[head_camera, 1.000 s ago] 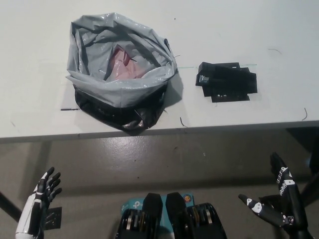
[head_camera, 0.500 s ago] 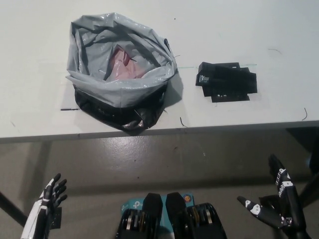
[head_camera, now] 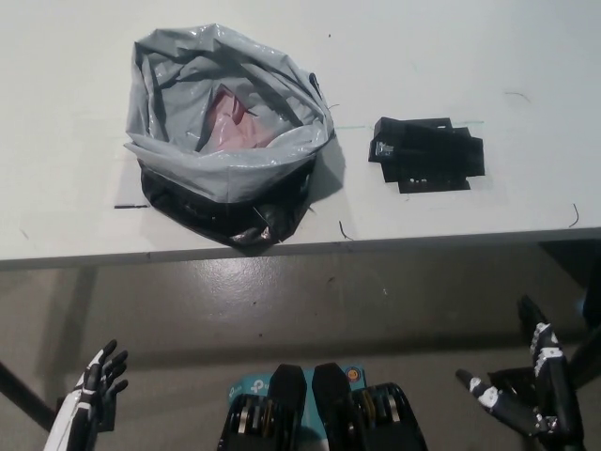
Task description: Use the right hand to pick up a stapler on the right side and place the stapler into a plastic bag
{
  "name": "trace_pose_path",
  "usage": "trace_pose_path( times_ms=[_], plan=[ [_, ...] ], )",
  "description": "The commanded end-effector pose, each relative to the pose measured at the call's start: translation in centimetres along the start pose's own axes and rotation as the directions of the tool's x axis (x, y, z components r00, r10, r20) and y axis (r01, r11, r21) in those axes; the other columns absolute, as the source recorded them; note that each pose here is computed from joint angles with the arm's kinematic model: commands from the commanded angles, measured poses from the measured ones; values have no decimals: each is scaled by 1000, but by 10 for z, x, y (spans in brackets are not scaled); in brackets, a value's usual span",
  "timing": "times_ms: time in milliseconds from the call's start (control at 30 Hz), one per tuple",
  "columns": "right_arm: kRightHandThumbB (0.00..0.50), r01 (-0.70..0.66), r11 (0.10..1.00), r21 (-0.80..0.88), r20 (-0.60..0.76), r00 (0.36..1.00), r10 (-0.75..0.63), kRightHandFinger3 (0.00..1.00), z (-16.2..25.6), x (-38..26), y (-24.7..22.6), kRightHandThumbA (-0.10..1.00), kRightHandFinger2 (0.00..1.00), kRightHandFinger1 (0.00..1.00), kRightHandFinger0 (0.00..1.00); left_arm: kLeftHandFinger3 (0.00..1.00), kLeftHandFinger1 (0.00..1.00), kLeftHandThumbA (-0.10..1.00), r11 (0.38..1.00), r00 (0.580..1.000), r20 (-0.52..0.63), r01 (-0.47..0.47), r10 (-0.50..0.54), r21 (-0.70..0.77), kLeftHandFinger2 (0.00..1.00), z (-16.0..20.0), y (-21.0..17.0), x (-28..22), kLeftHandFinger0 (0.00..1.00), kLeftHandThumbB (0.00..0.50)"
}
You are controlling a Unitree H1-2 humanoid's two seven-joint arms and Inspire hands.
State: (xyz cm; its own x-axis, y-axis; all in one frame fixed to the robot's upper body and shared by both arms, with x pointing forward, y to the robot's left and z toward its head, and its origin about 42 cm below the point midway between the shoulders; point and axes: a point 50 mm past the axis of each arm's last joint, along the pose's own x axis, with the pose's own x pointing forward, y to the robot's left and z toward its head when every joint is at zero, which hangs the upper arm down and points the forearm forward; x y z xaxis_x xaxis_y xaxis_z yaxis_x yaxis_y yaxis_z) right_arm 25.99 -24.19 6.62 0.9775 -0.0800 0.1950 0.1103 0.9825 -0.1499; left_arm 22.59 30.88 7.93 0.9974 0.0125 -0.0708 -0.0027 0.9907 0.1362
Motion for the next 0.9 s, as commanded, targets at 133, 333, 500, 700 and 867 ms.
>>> trace_pose_path(
  times_ms=[133, 333, 500, 700, 867],
  plan=[
    [366, 109, 994, 8, 157, 982, -108, 1000, 27, 5, -3, 881, 1000, 1000, 964, 1000, 1000, 1000, 999, 999, 17, 28, -28, 28, 1000, 6, 1, -13, 1000, 18],
    [353, 67, 997, -25, 123, 990, -64, 1000, 15, 9, 0, 909, 1000, 1000, 984, 1000, 1000, 1000, 999, 999, 25, 20, -21, 39, 1000, 10, 2, -4, 1000, 19],
    [373, 7, 1000, -29, 94, 996, -4, 1000, 5, 16, 1, 913, 1000, 1000, 1000, 1000, 1000, 1000, 999, 999, 35, 29, -31, 44, 1000, 14, 5, 5, 1000, 21],
    [367, -32, 999, -29, 78, 996, 34, 1000, 1, 14, 6, 905, 1000, 1000, 1000, 1000, 1000, 1000, 998, 999, 35, 33, -34, 51, 1000, 16, 7, 6, 1000, 41],
    [385, -60, 997, -44, 78, 995, 63, 1000, 0, 17, 8, 904, 1000, 1000, 1000, 1000, 1000, 1000, 998, 999, 36, 33, -35, 55, 1000, 16, 9, 6, 1000, 49]
  ],
)
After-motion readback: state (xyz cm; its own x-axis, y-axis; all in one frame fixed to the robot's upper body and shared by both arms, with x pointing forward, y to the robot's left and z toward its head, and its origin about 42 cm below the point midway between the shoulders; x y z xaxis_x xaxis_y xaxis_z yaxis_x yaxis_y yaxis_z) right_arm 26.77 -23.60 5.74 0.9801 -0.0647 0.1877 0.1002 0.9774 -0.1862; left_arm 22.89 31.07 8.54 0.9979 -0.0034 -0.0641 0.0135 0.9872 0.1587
